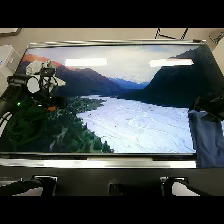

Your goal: Fold the clothes and pants, and hang the long-sleeved shirts on hangers.

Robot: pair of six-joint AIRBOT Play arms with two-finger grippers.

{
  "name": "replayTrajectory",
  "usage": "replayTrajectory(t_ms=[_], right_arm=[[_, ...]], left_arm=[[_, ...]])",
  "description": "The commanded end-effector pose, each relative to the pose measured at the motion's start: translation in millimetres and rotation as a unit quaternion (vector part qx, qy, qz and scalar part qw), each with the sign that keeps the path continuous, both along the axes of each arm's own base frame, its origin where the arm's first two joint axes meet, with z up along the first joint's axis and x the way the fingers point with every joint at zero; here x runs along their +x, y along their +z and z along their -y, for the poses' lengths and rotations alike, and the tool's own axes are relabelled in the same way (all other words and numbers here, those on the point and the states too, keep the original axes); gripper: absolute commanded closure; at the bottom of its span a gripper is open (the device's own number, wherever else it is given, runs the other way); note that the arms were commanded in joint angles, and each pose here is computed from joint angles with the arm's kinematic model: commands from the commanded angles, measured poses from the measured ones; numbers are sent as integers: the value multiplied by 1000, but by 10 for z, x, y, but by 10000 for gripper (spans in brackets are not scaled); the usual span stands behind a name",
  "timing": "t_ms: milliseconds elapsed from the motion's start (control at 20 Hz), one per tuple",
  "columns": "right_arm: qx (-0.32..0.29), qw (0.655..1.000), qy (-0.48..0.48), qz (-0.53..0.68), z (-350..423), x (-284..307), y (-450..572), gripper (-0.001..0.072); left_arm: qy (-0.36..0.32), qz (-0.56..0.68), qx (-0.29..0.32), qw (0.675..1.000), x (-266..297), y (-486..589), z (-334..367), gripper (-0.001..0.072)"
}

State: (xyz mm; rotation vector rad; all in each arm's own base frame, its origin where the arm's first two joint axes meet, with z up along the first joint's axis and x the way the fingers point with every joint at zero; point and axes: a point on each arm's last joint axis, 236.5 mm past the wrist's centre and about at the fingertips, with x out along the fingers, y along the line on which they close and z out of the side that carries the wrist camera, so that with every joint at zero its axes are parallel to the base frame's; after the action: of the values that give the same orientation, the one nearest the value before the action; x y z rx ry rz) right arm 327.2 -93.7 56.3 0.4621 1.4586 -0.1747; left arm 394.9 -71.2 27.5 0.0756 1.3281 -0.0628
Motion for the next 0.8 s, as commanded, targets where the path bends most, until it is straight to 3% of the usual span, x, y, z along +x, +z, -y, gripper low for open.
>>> replayTrajectory(t_ms=[0,600,750], right_arm=[[0,1000,0,-1,-5,-2,0,24],[-1,1000,0,2,0,9,0,24],[-27,996,-20,81,138,386,56,25]], left_arm=[[0,0,0,1000,0,-3,1,-1],[0,0,0,1000,0,-3,1,-1],[21,26,-12,999,119,24,40,0]])
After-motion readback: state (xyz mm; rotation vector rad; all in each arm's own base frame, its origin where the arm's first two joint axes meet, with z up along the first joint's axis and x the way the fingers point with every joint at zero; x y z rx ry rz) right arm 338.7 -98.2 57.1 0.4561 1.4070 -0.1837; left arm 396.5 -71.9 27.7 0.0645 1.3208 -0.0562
